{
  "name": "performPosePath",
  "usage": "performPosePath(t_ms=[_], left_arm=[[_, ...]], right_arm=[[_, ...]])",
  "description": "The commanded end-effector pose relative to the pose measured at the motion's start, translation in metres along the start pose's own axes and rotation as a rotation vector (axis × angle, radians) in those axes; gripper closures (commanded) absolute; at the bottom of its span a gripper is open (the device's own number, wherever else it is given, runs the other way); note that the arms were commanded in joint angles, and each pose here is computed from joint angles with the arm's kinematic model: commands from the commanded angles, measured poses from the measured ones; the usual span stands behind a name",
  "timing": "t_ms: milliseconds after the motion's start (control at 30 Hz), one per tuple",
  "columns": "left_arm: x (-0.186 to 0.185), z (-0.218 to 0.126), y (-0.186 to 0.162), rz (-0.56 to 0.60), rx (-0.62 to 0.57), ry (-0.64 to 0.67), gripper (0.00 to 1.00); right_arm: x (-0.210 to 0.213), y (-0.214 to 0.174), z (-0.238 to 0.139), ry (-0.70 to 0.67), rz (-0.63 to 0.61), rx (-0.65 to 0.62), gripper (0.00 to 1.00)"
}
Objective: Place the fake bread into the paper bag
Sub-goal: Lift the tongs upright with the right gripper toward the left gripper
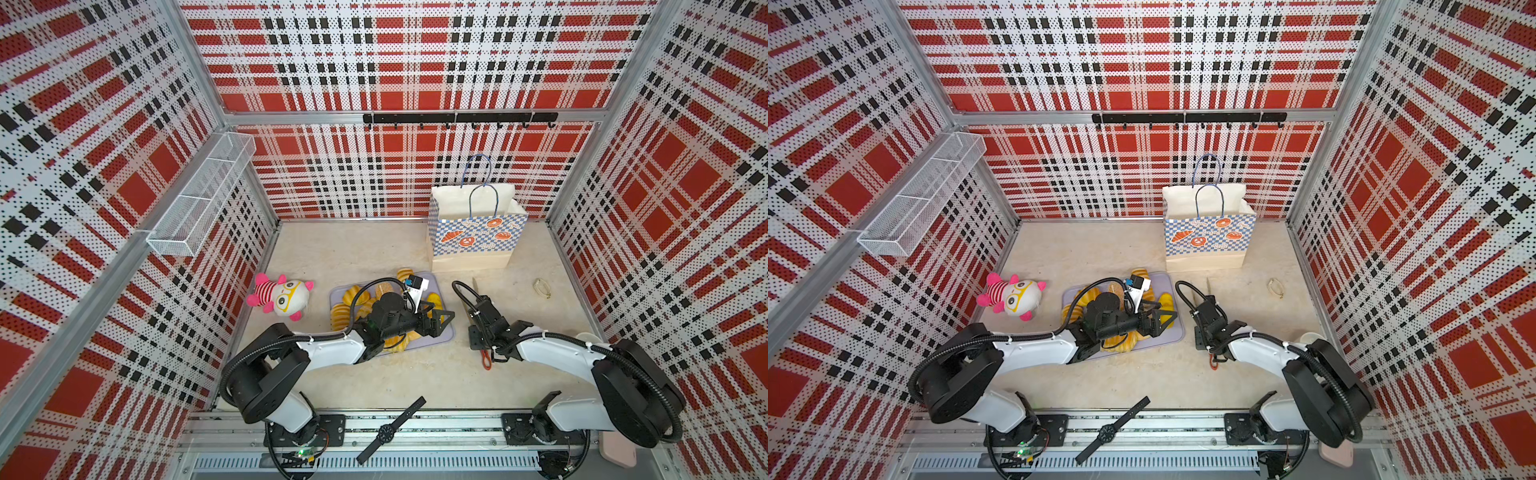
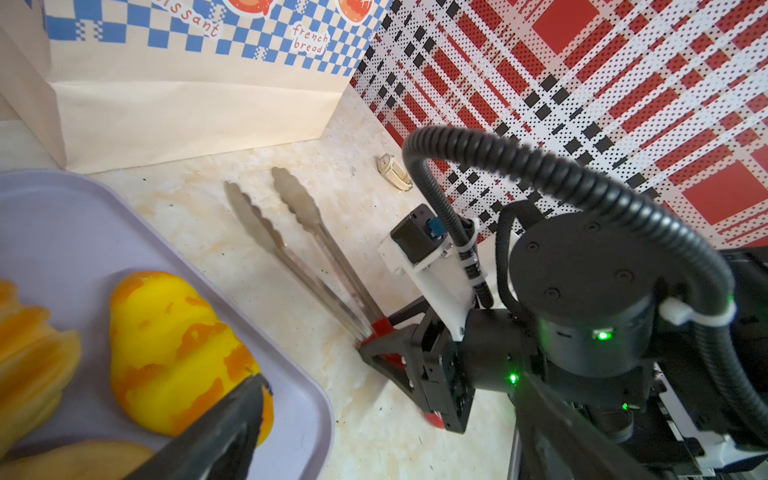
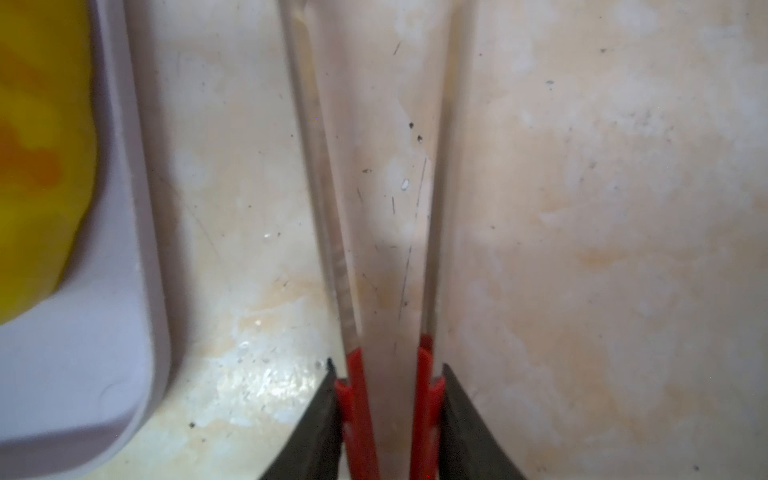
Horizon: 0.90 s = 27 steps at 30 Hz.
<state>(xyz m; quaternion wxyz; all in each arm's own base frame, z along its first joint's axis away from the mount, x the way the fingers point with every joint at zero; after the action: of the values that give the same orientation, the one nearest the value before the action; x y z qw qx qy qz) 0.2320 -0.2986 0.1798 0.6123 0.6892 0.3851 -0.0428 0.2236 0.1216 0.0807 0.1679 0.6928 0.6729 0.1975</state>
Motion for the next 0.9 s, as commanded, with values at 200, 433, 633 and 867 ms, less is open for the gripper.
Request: performPosePath(t_ms=[200, 433, 633, 867], left_arm=[[-0.009, -0.007, 0.012, 0.032, -0.039, -0.013, 0.04], [-0.010, -0.015, 0.018, 0.042, -0.064, -0.012, 0.04], [-0.011, -0.034, 0.029, 0.066, -0.121, -0.004, 0.03], [-0.027, -0.059, 0.038, 0.115, -0.231, -0.108, 0.03]], right_arm=[[-0.005, 0.008, -0.027, 0.057, 0.077, -0.127, 0.82], [-0.004, 0.016, -0.081, 0.262, 0.120, -0.243, 0.92], [0.005, 0.022, -0.142, 0.588, 0.096, -0.410, 0.96], [0.041, 0.031, -0.194, 1.006, -0.149, -0.503, 0.97]])
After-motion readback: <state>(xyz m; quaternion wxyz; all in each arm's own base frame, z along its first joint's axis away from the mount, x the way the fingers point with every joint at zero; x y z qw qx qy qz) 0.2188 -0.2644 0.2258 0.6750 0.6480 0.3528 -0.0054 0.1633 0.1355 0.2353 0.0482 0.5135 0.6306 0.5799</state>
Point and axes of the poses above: each gripper's point midway between its finger pads, its own z axis out along the fingers, its own x axis along the line the jaws close on, y = z × x, the point moved 7 cm from there along -z, back along the fingers, and after that the axes turned 4 degrees about z, right-handed, at the moved point
